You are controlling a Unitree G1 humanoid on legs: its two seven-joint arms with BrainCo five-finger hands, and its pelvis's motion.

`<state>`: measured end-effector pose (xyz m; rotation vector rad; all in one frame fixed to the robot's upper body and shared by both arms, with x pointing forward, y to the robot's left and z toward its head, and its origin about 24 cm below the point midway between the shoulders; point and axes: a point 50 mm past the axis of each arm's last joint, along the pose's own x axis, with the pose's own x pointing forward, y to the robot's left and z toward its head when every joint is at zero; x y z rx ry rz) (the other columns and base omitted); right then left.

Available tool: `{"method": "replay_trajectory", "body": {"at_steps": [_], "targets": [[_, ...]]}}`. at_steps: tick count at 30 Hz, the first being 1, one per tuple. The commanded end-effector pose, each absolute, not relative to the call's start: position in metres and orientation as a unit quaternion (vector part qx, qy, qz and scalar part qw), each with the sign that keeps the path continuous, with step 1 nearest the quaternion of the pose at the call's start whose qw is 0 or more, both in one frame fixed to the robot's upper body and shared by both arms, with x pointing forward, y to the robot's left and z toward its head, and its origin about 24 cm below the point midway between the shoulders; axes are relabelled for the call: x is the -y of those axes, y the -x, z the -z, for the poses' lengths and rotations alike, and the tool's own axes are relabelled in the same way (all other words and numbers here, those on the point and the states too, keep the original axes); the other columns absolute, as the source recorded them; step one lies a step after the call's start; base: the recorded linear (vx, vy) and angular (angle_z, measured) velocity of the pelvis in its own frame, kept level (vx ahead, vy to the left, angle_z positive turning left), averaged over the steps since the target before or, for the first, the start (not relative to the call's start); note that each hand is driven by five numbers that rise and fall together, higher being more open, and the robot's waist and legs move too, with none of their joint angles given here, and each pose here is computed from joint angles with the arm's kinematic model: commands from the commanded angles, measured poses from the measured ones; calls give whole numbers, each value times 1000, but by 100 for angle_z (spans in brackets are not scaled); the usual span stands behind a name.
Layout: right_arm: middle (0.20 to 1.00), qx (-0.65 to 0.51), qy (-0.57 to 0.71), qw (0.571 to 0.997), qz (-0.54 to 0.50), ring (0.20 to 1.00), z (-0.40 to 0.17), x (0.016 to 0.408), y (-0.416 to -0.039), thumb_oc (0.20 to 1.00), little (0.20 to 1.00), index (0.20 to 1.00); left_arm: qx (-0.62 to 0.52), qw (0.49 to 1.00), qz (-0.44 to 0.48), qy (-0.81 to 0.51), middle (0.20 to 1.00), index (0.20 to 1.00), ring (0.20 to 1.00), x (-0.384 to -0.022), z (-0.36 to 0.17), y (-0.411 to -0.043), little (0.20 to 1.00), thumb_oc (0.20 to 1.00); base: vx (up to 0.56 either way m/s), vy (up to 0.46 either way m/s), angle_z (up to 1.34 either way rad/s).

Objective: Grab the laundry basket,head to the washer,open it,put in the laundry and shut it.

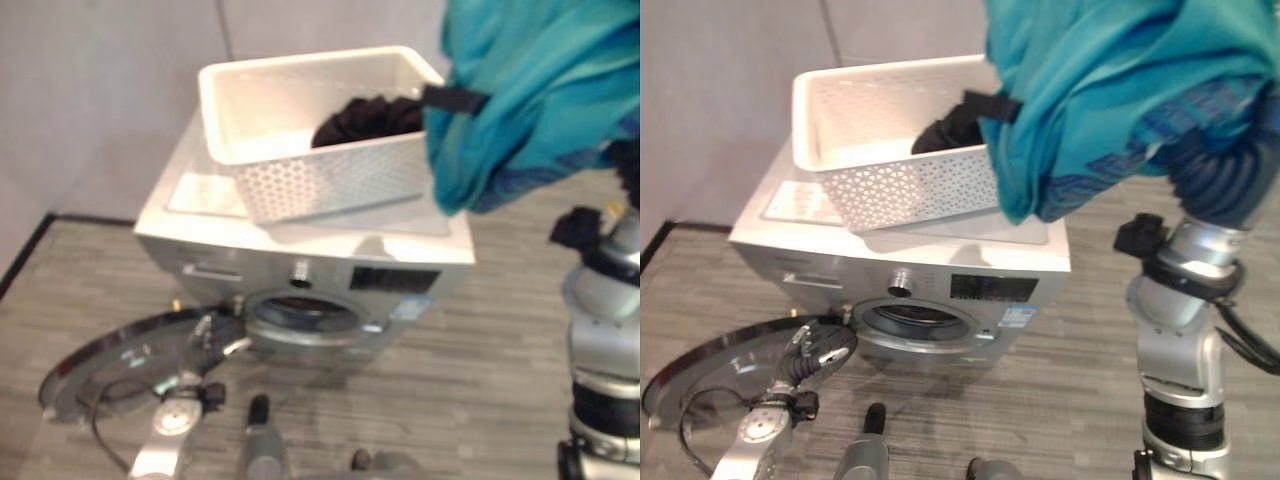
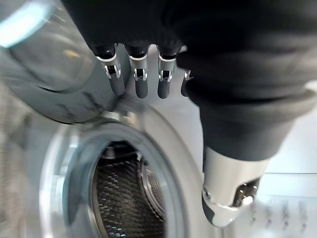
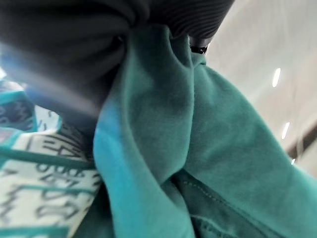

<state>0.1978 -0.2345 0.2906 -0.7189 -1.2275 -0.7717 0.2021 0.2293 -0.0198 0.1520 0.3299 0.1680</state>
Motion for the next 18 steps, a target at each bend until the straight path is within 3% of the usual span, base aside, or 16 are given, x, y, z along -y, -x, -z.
{"method": "replay_trajectory", "body": {"at_steps": [1, 7, 11, 17, 18], "targets": [[200, 635, 315, 604, 365, 200, -318, 224, -174, 200, 200, 200, -92, 986, -89, -107, 1000, 1000, 1000, -238, -6, -206, 1000, 1000, 89, 269, -4], [200, 626, 315, 571, 427, 200, -316, 227, -172, 200, 200, 200, -99, 984, -100, -104, 1000, 1000, 1000, -240, -1, -203, 1000, 1000, 31, 269, -45], [200, 599, 311, 598, 432, 200, -305, 229, -182, 200, 200, 200, -88, 982, -128, -105, 1000, 1000, 1000, -255, -8, -202, 1000, 1000, -205, 97, -106], [200, 554, 334, 612, 455, 200, -285, 241, -179, 200, 200, 200, -83, 982, -131, -110, 1000, 1000, 1000, -257, -11, -201, 1000, 1000, -82, -86, -17], [200, 533, 334, 631, 454, 200, -276, 246, -179, 200, 200, 200, -84, 982, -133, -108, 1000, 1000, 1000, -257, -10, -201, 1000, 1000, -84, -253, -62]]}}
